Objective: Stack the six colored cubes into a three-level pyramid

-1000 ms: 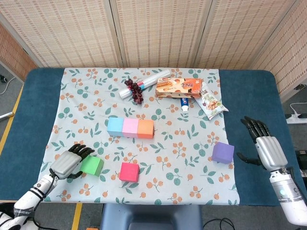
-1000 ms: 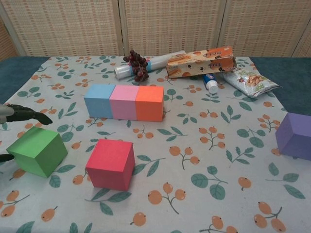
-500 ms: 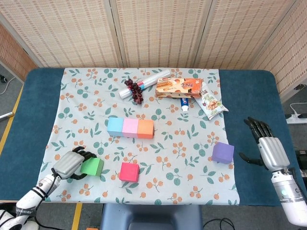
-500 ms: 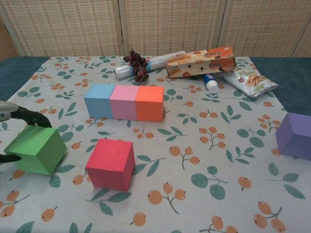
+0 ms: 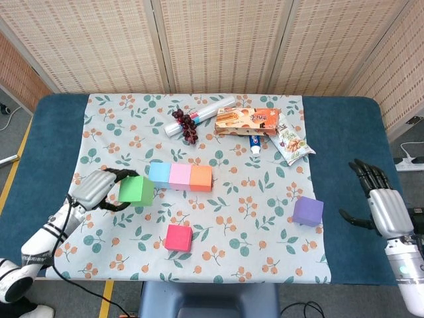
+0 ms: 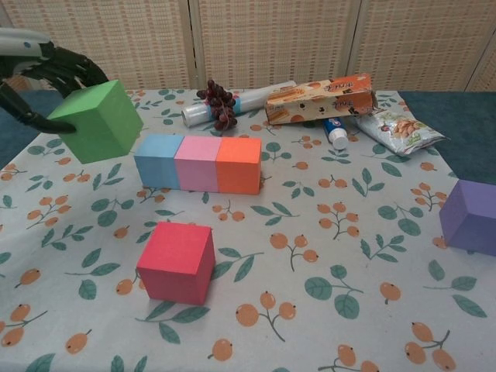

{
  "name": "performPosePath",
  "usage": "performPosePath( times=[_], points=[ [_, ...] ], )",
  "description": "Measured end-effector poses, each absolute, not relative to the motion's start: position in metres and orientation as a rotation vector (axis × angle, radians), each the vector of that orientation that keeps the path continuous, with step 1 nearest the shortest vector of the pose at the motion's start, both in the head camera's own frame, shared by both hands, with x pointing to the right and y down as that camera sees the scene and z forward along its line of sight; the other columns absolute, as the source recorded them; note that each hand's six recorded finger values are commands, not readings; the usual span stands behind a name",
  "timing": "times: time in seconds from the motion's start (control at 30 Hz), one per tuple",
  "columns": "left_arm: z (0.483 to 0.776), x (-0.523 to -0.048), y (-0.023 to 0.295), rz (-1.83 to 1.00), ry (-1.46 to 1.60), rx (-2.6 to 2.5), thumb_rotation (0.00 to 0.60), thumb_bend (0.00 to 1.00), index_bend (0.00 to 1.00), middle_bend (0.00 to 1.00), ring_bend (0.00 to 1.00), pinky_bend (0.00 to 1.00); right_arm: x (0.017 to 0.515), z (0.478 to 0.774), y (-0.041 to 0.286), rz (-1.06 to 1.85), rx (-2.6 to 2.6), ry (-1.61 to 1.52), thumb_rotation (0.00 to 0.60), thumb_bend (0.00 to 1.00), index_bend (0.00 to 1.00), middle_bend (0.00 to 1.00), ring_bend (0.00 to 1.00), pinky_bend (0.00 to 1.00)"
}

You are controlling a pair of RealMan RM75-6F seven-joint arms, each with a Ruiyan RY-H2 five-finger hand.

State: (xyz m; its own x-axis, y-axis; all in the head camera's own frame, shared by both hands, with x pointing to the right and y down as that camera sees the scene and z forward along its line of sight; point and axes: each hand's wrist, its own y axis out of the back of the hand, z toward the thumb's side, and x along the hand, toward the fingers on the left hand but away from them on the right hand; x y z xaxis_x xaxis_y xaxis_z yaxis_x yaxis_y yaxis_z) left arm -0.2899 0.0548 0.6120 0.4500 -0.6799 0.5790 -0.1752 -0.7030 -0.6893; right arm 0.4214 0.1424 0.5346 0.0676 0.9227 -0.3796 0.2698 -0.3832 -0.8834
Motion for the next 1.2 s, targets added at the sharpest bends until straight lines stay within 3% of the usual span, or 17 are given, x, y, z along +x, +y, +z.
performPosePath(
  times=[0.23,0.5,1.2],
  points=[
    [0.622,-0.254,0.007,-1.289,0.757,-2.098,0.6,0.33,0.35,0.44,0.36,0.29,0.431,0.526,0.146,1.375,-1.684,-1.223,0.6,0.1,0.0,0.01,0.0,0.0],
    [0.646,-0.205,-0.02,-1.379,0.693,-2.005,0.6,0.33,0.35,0.44,0.36,0.28,0.429,0.529,0.148,1.388,-1.687,-1.215,0.6,0.1,0.0,0.01,0.0,0.0],
    [0.664,-0.185,-0.017,-1.376,0.497,-1.941,0.6,0.33,0.35,0.41,0.33,0.22,0.428,0.537,0.148,1.416,-1.694,-1.214,0.6,0.11,0.0,0.01,0.0,0.0]
  ],
)
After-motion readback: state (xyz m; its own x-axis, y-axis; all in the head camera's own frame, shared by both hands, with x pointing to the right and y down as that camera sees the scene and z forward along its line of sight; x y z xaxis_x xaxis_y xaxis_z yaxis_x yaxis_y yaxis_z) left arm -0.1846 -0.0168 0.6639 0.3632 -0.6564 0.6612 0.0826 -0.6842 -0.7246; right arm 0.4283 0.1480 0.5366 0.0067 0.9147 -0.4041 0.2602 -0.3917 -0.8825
